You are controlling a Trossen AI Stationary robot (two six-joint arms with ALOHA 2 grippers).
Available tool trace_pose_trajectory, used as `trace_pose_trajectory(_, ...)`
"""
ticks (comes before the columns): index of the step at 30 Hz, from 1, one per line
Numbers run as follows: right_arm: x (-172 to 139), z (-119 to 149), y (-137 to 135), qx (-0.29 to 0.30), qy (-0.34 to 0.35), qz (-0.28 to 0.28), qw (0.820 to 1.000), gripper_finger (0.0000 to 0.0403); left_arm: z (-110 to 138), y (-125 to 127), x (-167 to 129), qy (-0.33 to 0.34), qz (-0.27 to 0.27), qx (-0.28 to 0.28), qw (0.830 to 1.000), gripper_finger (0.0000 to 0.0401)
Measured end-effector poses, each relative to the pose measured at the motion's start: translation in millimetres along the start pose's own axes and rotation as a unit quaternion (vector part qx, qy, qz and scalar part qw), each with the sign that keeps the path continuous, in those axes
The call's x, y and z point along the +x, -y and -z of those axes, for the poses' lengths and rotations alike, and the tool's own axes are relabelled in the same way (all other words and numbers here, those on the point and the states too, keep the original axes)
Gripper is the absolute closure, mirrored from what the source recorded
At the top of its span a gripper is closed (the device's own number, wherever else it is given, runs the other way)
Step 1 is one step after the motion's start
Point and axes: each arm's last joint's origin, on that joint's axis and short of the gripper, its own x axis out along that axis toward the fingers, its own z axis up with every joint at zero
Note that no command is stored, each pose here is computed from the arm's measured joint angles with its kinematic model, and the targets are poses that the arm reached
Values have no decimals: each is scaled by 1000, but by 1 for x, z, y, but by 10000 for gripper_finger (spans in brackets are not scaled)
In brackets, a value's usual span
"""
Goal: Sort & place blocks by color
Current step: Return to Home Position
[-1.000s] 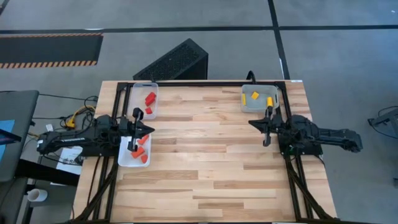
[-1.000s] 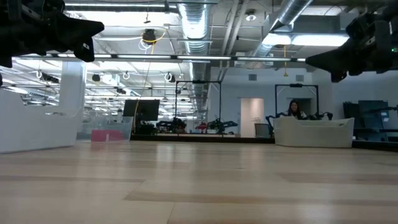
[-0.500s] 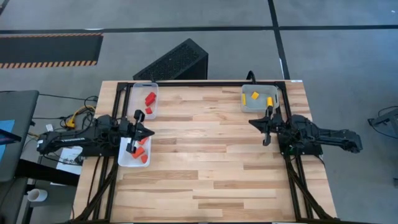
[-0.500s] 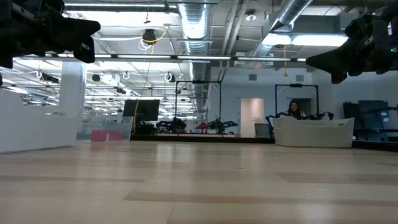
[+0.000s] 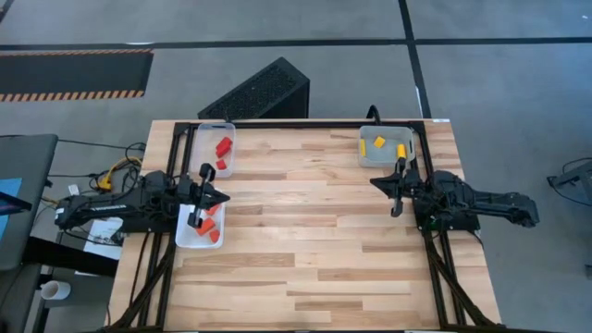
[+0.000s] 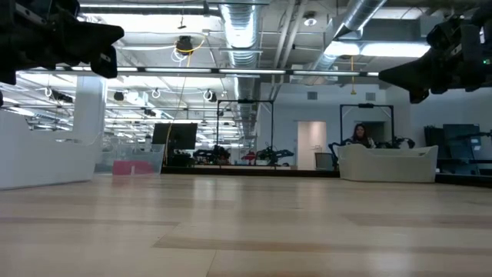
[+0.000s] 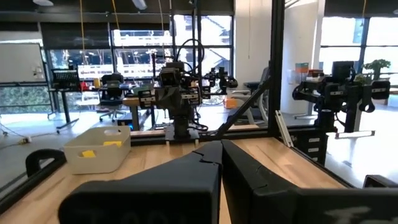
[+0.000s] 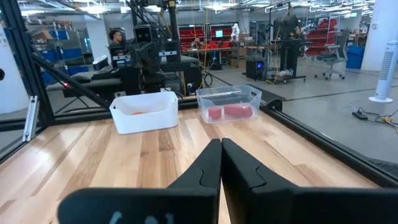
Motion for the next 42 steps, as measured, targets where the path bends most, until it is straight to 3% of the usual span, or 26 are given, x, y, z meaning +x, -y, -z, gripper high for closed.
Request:
trace_pose_trajectory(4, 0, 0, 0, 0, -1, 0, 1000, 371, 3, 0, 0, -13, -3, -12, 1000, 401)
trace_pose_trajectory(13, 0, 0, 0, 0, -1, 0, 1000, 373, 22, -1, -3, -111, -27, -43, 992, 401)
trace_pose_trajectory(18, 0, 0, 0, 0, -1, 0, 1000, 371, 20, -2, -3, -125, -48, -35, 990, 401)
trace_pose_trajectory(22, 0, 0, 0, 0, -1, 0, 1000, 373, 17, -5, -5, -104, -99, -42, 989, 401)
trace_pose_trajectory(27, 0, 0, 0, 0, -1, 0, 1000, 376, 18, -9, -8, -80, -195, -90, 973, 401)
trace_pose_trajectory(42, 0, 1, 0, 0, -2, 0, 1000, 376, 18, -9, -8, -85, -187, -88, 975, 401)
